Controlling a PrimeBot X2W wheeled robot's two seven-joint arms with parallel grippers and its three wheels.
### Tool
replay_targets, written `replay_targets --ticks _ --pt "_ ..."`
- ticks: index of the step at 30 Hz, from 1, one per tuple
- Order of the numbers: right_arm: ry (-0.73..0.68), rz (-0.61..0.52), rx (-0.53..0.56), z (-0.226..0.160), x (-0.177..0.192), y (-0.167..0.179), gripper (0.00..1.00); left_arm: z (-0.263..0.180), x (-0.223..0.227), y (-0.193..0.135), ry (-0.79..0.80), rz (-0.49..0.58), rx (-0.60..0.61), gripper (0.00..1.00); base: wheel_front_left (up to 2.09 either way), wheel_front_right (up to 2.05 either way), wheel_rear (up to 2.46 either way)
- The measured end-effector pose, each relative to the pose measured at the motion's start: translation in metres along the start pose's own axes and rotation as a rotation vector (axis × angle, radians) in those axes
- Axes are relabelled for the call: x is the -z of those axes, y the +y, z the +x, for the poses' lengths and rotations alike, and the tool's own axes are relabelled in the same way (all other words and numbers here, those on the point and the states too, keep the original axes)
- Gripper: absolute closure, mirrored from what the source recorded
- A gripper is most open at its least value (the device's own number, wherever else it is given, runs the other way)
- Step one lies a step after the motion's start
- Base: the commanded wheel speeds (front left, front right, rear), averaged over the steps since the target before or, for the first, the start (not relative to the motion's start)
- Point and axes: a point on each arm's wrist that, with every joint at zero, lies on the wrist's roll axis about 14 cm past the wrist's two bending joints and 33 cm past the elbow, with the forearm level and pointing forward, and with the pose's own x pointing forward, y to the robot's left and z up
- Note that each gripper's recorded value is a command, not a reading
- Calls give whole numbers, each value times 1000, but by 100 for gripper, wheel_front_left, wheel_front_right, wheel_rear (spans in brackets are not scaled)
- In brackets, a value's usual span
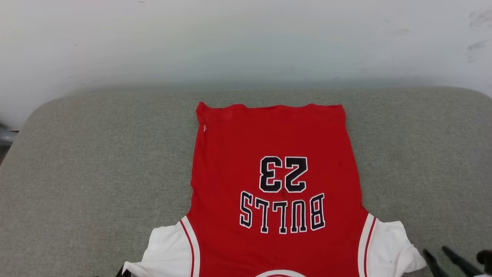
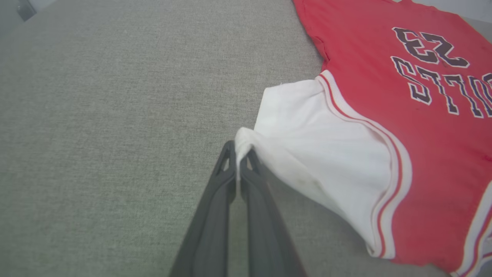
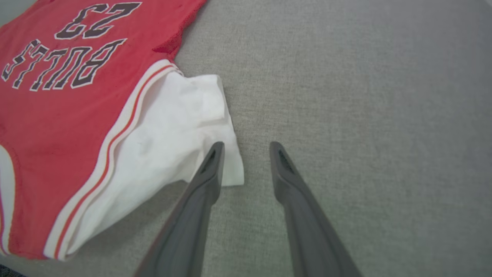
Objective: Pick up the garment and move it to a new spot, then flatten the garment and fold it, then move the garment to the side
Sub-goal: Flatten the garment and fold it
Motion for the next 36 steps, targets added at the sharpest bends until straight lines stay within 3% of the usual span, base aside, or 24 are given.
replay_targets --ticks 8,13,19,22,31,36 --pt "-286 -101 28 28 -131 -22 0 14 -22 -17 -64 -4 35 100 0 0 0" --pt "-423 -165 -6 54 -220 -10 0 29 -38 -24 -105 10 50 100 0 0 0" --pt "-341 -205 -78 114 -265 17 0 51 -49 -32 -134 6 53 100 0 0 0" --pt "-209 -230 -96 152 -264 25 0 60 -48 -35 -133 4 53 100 0 0 0" --pt "351 -196 -140 241 -198 39 0 79 -36 -25 -103 12 1 100 0 0 0" --pt "510 -197 -116 274 -171 36 0 89 -31 -21 -91 17 -19 100 0 0 0"
